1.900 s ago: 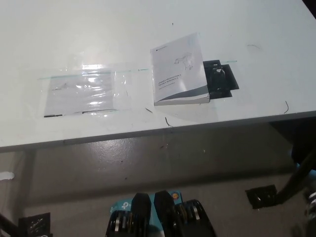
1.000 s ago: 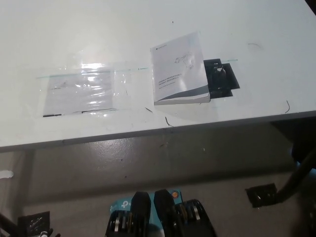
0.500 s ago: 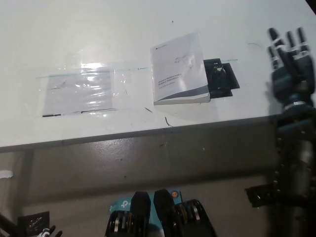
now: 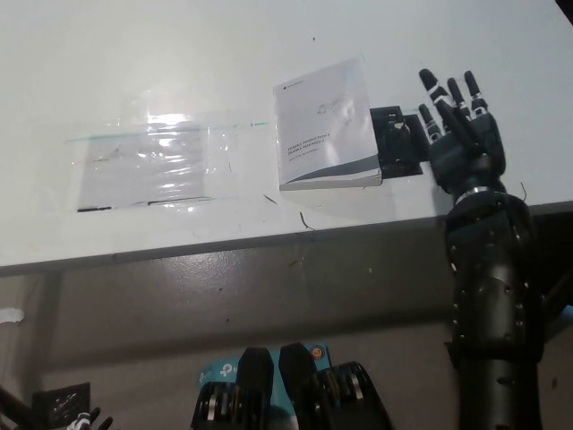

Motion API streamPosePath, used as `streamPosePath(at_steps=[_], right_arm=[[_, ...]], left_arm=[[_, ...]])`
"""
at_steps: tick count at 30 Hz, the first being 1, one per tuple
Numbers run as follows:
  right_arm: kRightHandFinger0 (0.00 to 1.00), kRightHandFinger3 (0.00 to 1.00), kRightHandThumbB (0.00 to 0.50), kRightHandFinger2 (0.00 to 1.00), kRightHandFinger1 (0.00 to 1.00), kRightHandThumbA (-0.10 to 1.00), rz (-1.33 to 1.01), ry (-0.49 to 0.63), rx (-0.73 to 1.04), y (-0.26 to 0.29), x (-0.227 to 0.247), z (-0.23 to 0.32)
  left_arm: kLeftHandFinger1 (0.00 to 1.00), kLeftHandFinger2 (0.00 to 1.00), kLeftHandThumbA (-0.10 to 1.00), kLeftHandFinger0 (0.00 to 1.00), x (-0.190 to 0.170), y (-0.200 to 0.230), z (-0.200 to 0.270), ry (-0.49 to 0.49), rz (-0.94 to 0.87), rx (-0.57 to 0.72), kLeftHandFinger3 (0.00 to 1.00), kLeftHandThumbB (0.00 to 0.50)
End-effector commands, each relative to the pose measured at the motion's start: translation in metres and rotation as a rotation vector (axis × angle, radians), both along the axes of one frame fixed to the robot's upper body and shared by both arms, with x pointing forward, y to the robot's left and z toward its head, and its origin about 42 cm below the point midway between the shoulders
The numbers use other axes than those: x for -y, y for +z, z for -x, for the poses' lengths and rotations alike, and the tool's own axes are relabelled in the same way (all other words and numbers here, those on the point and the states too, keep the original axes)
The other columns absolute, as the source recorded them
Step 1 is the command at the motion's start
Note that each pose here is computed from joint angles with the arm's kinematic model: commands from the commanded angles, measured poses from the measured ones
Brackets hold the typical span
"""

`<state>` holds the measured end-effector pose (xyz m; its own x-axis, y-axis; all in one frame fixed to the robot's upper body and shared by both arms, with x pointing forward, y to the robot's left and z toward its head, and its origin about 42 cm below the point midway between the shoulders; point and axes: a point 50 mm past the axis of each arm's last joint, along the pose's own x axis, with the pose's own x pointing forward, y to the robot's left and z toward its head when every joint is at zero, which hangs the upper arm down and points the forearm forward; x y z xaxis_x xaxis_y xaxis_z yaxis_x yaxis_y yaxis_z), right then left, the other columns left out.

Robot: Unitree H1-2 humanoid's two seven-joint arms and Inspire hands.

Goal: The robot uses its right hand to slide under the cover of the book kept in the middle of the desk and open it

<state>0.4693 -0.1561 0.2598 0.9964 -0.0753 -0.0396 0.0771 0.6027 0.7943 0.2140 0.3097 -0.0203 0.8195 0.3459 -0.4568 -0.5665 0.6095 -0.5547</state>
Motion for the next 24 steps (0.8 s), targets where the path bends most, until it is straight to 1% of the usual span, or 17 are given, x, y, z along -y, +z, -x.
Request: streamPosePath(at_steps=[1,4,5,6,7,8,15,19,22,24], right_arm=[[1.00,1.00,0.273,1.00,1.00,1.00,0.006,0.038,0.102,0.024,-0.026,-0.007],[1.00,1.00,0.276,1.00,1.00,1.00,0.004,0.039,0.091,0.017,-0.030,-0.007],[1.00,1.00,0.280,1.00,1.00,1.00,-0.007,0.046,0.082,0.011,-0.035,-0.007],[1.00,1.00,0.282,1.00,1.00,1.00,-0.017,0.052,0.073,0.008,-0.037,-0.007],[1.00,1.00,0.275,1.00,1.00,1.00,-0.020,0.053,0.067,0.005,-0.039,-0.007],[1.00,1.00,0.278,1.00,1.00,1.00,-0.020,0.055,0.064,0.002,-0.042,-0.007],[1.00,1.00,0.259,1.00,1.00,1.00,-0.024,0.088,0.045,-0.027,-0.054,-0.002],[1.00,1.00,0.258,1.00,1.00,1.00,-0.003,0.096,0.063,-0.031,-0.054,-0.002],[1.00,1.00,0.286,1.00,1.00,1.00,0.005,0.090,0.078,-0.026,-0.047,-0.006],[1.00,1.00,0.289,1.00,1.00,1.00,0.007,0.092,0.092,-0.022,-0.045,-0.007]], left_arm=[[0.75,0.79,0.91,0.75,-0.002,0.006,-0.005,0.001,-0.005,0.038,0.86,0.184],[0.74,0.77,0.90,0.75,-0.002,0.006,-0.006,0.006,-0.005,0.031,0.85,0.192],[0.76,0.79,0.91,0.76,-0.002,0.006,-0.005,-0.002,-0.005,0.041,0.87,0.186],[0.76,0.79,0.90,0.76,-0.002,0.007,-0.005,0.004,0.002,0.037,0.88,0.189],[0.75,0.78,0.90,0.76,-0.002,0.008,-0.005,0.009,0.006,0.034,0.88,0.182],[0.75,0.79,0.90,0.76,-0.002,0.009,-0.005,0.010,0.005,0.035,0.88,0.175],[0.74,0.78,0.91,0.75,0.003,0.003,-0.003,-0.005,0.004,0.027,0.87,0.184],[0.76,0.79,0.91,0.75,0.004,0.002,-0.001,-0.004,0.010,0.029,0.86,0.178],[0.73,0.78,0.89,0.73,0.004,0.001,0.000,0.003,0.015,0.026,0.85,0.193],[0.73,0.77,0.89,0.73,0.004,0.001,0.001,0.005,0.018,0.024,0.85,0.184]])
